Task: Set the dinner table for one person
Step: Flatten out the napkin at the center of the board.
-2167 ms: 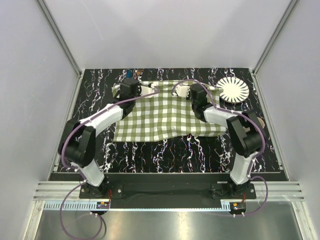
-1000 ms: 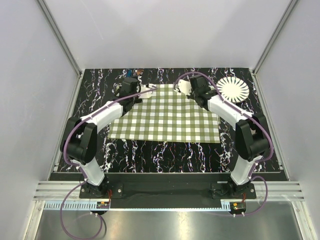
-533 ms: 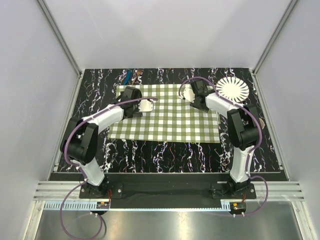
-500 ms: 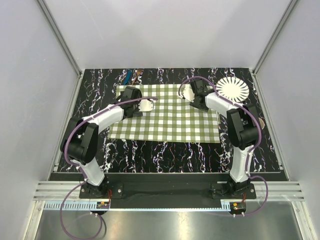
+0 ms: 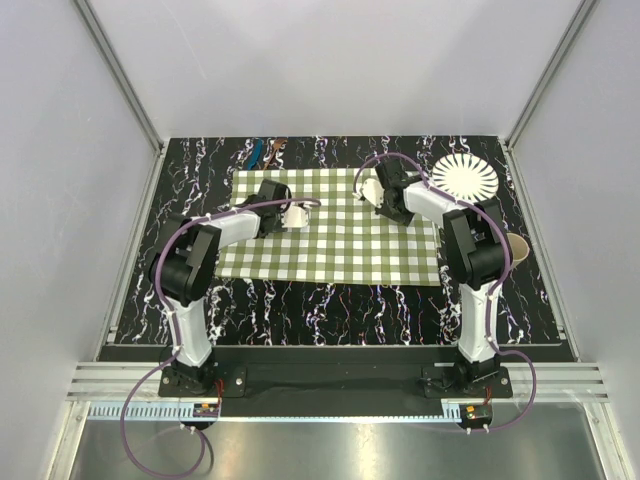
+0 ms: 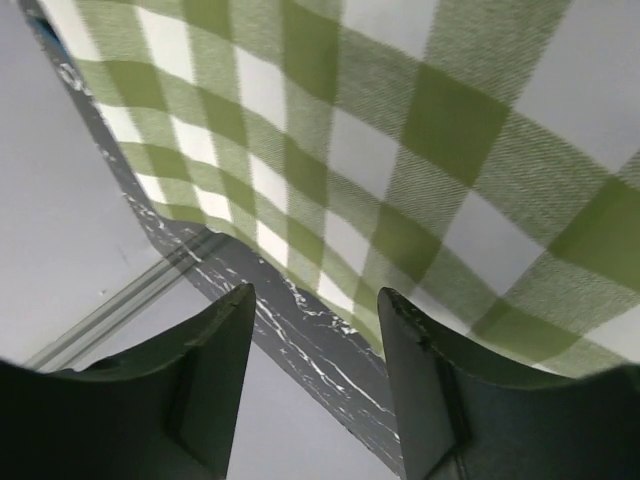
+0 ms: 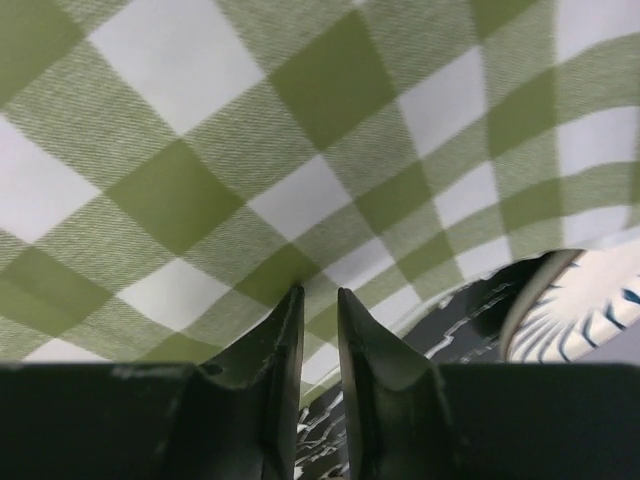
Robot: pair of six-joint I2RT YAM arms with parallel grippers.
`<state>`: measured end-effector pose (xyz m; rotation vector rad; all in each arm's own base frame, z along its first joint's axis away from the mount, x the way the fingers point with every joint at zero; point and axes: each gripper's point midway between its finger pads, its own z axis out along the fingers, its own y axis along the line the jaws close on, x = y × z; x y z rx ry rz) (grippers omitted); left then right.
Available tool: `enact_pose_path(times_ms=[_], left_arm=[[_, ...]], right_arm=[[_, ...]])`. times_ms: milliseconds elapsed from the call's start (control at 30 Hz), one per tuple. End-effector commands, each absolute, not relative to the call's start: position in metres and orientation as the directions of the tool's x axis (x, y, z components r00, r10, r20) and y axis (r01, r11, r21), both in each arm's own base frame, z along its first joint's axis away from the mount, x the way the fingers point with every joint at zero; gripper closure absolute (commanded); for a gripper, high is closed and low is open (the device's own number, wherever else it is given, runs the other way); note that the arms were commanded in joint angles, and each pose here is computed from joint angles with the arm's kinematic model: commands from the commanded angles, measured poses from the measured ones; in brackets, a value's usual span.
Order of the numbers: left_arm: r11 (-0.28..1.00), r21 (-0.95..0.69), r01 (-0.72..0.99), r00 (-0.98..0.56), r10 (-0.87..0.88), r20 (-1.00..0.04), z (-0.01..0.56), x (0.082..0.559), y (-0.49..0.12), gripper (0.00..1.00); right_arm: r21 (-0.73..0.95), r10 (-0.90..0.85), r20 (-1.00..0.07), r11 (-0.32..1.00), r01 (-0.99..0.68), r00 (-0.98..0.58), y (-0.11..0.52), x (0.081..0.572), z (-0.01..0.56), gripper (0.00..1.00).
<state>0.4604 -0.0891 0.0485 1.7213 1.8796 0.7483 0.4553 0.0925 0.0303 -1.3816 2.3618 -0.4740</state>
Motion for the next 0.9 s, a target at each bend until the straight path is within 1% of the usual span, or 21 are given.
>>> enact_pose_path(times_ms=[0,133,200,300,533,767,833,867], left_arm=[[0.022,0.696,0.718,-0.066,0.997,0.037,0.061,0.475,-0.094,0.45],[-0.034,0.609,0.792,-0.008,0.998,0.067,0.051,0.456,-0.094,0.46],[-0.057,0.575,0.816,0.026,0.998,0.062,0.048,0.448,-0.097,0.46],[-0.093,0.509,0.856,0.067,0.995,0.069,0.047,0.431,-0.095,0.52],[-0.128,0.359,0.925,0.110,0.991,0.071,0.041,0.392,-0.088,0.52],[-0.137,0.245,0.960,0.140,0.990,0.006,0.047,0.364,-0.096,0.48],[-0.142,0.183,0.973,0.143,0.990,0.006,0.045,0.352,-0.095,0.47],[-0.148,0.158,0.976,0.153,0.988,-0.024,0.049,0.349,-0.100,0.48]], right_arm=[[-0.373,-0.864,-0.163,0.500,-0.782,-0.476,0.106,0.444,0.029,0.74],[-0.310,-0.867,-0.139,0.498,-0.810,-0.479,0.106,0.427,0.022,0.76],[-0.275,-0.870,-0.132,0.493,-0.826,-0.475,0.107,0.419,0.020,0.76],[-0.234,-0.880,-0.097,0.473,-0.849,-0.464,0.103,0.402,0.019,0.78],[-0.181,-0.888,-0.067,0.459,-0.870,-0.454,0.096,0.373,0.023,0.78],[-0.174,-0.903,-0.030,0.426,-0.888,-0.428,0.084,0.351,0.033,0.78],[-0.185,-0.907,-0.020,0.416,-0.890,-0.420,0.080,0.349,0.035,0.78],[-0.188,-0.908,-0.016,0.414,-0.890,-0.419,0.080,0.349,0.036,0.78]])
